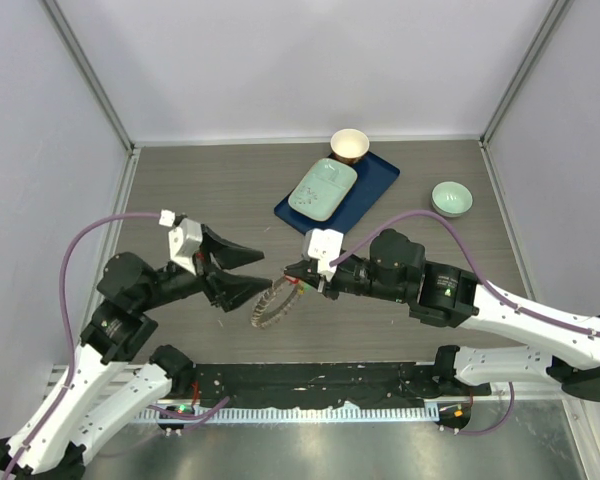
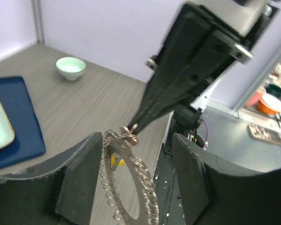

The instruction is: Remove the keys from the keyring

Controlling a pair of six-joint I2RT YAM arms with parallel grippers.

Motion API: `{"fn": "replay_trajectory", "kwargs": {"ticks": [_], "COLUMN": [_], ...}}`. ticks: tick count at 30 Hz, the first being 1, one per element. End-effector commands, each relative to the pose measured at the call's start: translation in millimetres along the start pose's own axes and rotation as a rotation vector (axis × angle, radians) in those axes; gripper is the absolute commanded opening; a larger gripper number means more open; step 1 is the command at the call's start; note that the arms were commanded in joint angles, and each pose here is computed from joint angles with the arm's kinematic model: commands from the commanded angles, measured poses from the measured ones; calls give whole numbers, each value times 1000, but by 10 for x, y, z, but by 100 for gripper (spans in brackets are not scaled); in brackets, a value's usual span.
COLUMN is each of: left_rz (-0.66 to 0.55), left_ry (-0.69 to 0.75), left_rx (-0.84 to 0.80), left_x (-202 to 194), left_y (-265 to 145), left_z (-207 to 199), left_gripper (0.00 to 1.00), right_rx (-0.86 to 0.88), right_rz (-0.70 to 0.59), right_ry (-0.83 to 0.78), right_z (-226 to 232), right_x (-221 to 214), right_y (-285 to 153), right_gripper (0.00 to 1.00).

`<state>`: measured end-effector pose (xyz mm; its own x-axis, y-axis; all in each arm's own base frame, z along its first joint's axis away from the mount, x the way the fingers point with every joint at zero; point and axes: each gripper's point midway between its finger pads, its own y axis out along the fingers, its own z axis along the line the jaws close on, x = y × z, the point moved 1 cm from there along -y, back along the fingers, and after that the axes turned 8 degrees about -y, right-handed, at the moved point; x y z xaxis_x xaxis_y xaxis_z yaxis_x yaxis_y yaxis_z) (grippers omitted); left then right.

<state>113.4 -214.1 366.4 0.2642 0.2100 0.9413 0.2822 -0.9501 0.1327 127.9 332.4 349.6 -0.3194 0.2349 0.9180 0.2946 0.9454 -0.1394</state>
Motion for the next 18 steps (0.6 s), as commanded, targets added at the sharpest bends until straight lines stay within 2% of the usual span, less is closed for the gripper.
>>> {"fn": "replay_trajectory", "kwargs": {"ticks": [1,2,5,7,8,9,10,13,16,18], "left_rz": [-11,36,81,93,83,71,41,5,-40,-38], "left_ry": [-292,-357,-508,-613,-633,-649,-667,-655,-580,-525], "left_rx": [235,299,312,284,276,276,303,282,253,265], "left_x": [41,-74,-93,-94,-67,-41,-5,140,336,355], "left_y": [16,9,58,103,114,107,100,32,-36,-55], "left_z": [269,363,315,235,217,199,235,115,-1,18], "left_gripper": [54,50,44,30,29,31,41,56,62,63], "right_rx": [-108,-113,-167,-207,-217,-226,-237,-266,-292,-296], "right_rz": [-110,-105,-93,-78,-76,-82,-81,-72,-55,-54], "right_ry": [-7,-8,-1,9,14,15,23,29,33,38], "right_z": [-240,-244,-333,-403,-419,-434,-450,-496,-537,-544], "right_x": [328,309,291,271,267,284,276,258,226,227], "right_y": [-45,-33,-8,11,20,24,22,34,49,59], "right_gripper": [1,1,1,1,1,1,1,1,1,1]}}
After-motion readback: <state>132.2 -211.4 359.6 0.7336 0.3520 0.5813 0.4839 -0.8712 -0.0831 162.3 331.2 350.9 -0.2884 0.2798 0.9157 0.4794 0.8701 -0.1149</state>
